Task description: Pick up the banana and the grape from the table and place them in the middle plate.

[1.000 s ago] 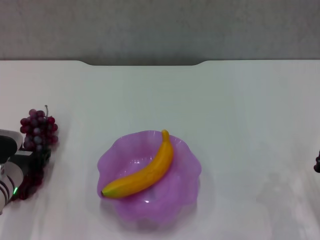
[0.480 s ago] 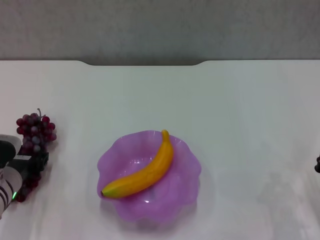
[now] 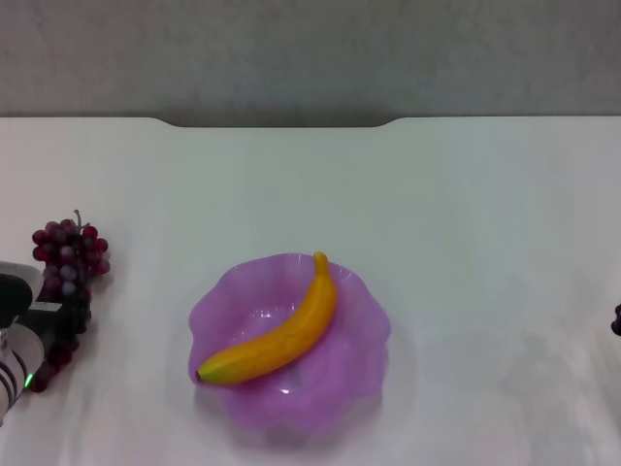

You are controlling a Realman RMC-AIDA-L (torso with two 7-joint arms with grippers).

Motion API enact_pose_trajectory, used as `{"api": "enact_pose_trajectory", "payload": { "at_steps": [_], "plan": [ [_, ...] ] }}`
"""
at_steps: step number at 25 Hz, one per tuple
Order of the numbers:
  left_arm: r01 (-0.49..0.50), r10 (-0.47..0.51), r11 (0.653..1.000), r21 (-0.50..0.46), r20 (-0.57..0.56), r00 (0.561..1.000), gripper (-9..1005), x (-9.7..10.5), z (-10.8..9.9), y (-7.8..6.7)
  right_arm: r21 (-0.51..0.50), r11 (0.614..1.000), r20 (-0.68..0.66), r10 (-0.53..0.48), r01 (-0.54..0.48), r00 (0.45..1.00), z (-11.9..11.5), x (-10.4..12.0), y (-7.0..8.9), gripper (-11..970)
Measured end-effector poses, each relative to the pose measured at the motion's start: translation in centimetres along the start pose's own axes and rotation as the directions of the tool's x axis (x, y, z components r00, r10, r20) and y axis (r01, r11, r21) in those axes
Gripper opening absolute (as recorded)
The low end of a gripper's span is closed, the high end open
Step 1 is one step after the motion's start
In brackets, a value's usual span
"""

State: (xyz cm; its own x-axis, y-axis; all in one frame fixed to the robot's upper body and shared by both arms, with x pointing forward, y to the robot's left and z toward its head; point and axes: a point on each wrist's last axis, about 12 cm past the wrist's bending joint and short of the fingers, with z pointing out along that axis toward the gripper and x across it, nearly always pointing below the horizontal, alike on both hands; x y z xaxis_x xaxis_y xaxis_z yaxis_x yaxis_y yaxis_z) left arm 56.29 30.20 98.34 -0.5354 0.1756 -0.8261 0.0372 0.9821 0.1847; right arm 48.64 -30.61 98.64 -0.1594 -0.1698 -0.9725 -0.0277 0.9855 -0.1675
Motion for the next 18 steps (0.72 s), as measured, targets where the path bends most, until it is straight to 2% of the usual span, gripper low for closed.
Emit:
{"api": "enact_pose_trajectory", "payload": {
  "at_steps": [8,18],
  "plan": [
    [0.006,-0.006,1.0,0.011,0.012,1.0,394,-0.4,0.1,-0.4,0.003,1.0,-0.005,0.001,-0.001,1.0,0.0,0.1,-0.1,21],
    [0.013,-0.014,1.0,0.021,0.033,0.999,391,-1.1,0.2,-0.7,0.007,1.0,-0.006,0.001,-0.001,1.0,-0.1,0.1,-0.2,21]
  ]
}}
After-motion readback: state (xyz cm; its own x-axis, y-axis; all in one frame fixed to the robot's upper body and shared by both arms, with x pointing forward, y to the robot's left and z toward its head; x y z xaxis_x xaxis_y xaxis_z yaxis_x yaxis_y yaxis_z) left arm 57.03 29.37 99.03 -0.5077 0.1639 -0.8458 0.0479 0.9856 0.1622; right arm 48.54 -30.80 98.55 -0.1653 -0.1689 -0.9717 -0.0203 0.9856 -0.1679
